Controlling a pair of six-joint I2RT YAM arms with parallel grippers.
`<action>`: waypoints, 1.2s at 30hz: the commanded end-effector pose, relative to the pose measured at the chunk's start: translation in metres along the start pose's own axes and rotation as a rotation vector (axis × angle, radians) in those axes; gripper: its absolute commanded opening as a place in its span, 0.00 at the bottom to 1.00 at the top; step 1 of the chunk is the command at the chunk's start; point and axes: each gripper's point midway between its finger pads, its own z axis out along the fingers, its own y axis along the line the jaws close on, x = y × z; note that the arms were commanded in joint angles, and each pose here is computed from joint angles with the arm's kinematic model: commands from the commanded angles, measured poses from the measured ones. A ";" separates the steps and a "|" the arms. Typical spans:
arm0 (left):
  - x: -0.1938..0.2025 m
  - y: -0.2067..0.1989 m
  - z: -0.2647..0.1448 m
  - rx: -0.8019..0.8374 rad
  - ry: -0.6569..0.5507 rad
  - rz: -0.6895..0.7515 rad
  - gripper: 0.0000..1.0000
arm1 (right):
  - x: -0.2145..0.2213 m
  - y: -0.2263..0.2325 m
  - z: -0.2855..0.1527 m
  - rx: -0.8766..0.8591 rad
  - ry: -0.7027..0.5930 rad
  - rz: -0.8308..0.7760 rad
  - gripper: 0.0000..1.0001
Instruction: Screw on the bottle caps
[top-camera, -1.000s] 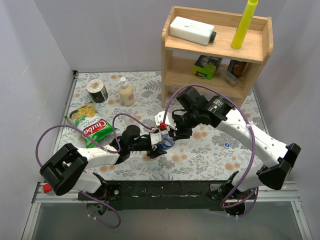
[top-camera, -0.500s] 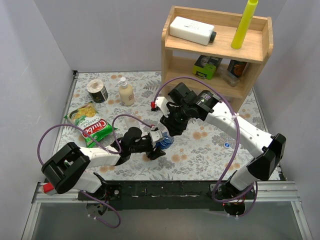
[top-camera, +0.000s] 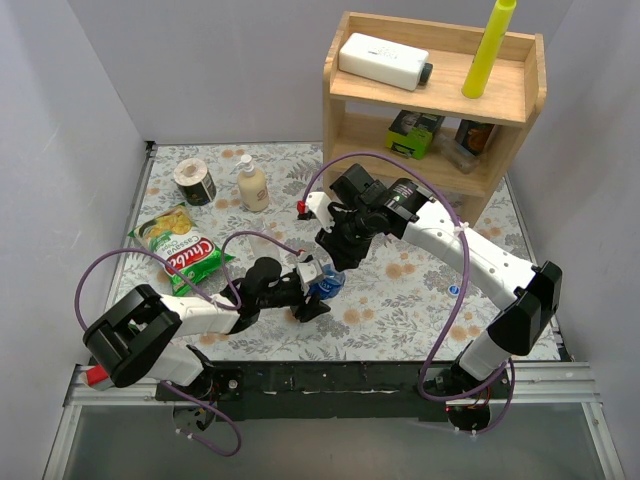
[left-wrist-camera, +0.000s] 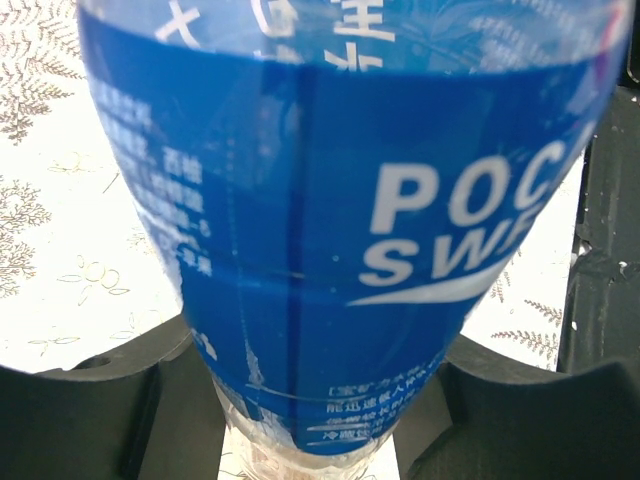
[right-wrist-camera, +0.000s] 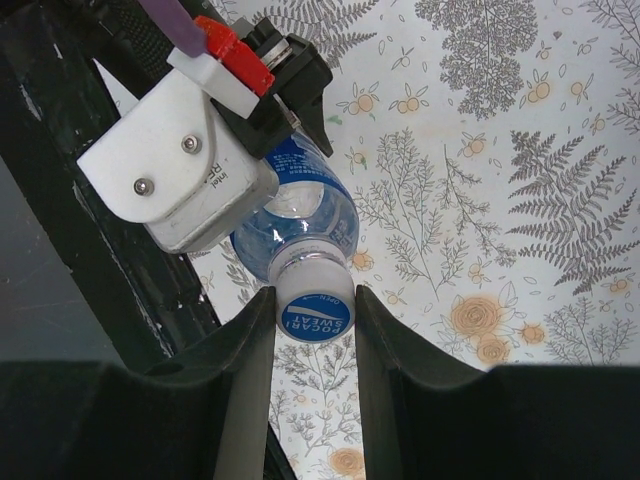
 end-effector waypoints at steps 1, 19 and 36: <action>-0.080 0.002 0.000 -0.004 -0.265 0.149 0.00 | 0.003 0.021 0.018 -0.113 0.026 -0.035 0.01; -0.053 -0.006 0.000 0.027 -0.196 0.060 0.00 | -0.015 0.020 0.000 -0.092 -0.038 -0.068 0.64; -0.057 -0.026 0.001 0.158 -0.187 0.074 0.00 | -0.056 0.018 -0.113 -0.057 -0.632 -0.334 0.97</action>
